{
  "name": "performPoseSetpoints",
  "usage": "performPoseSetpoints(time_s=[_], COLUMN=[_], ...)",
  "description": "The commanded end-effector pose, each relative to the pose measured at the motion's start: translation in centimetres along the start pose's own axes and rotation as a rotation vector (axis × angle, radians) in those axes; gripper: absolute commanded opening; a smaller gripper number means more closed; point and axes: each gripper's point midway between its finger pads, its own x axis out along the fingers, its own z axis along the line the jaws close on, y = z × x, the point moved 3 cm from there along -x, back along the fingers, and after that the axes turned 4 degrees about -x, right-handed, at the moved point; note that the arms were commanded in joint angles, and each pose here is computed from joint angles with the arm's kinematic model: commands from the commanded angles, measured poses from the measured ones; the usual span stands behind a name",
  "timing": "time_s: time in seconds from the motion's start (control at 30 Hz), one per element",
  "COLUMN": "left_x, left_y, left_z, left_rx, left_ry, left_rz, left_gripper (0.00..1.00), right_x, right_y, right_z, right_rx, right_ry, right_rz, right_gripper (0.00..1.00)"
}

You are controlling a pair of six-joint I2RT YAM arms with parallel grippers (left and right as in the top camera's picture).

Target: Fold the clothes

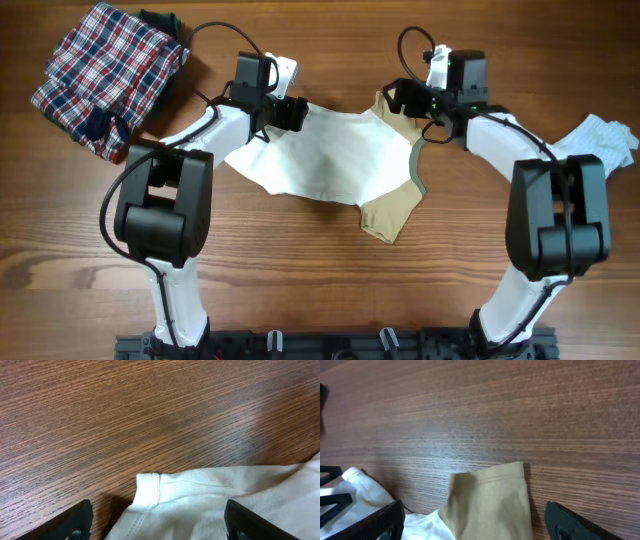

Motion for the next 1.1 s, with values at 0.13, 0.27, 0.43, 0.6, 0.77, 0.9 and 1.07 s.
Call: performPoseSetpoints(time_s=[0.13,0.27,0.43,0.6,0.77,0.9,1.07], left_x=[0.5,0.6,0.7,0.7,1.3,2.0,2.1], left_y=[0.7,0.9,1.1,1.1,1.9,2.6,2.7], left_z=[-0.3,-0.3,-0.3,-0.3,-0.4,-0.8,-1.0], left_rx=[0.007,0.006,0.005,0.004,-0.001,0.001,0.005], left_ry=[0.032,0.032,0.032,0.033,0.048,0.059,0.061], left_rz=[0.017,0.027,0.032,0.036,0.056,0.077,0.080], left_gripper=[0.72,0.70,0.70,0.65,0.63,0.60,0.50], right_x=[0.9,0.9,1.8,2.4,2.7,2.9,3.3], right_y=[0.3,0.4,1.5,2.0,2.5,2.6,2.8], right_z=[-0.3,-0.5,-1.0,-1.2,-1.4,-0.9,0.2], right_rx=[-0.005,-0.007,0.008,0.019,0.023,0.016,-0.006], right_ry=[0.006,0.014,0.018,0.017,0.015,0.006,-0.004], right_rz=[0.006,0.009,0.040,0.052,0.062,0.064,0.066], right_gripper=[0.90,0.90,0.90,0.90,0.90,0.81,0.42])
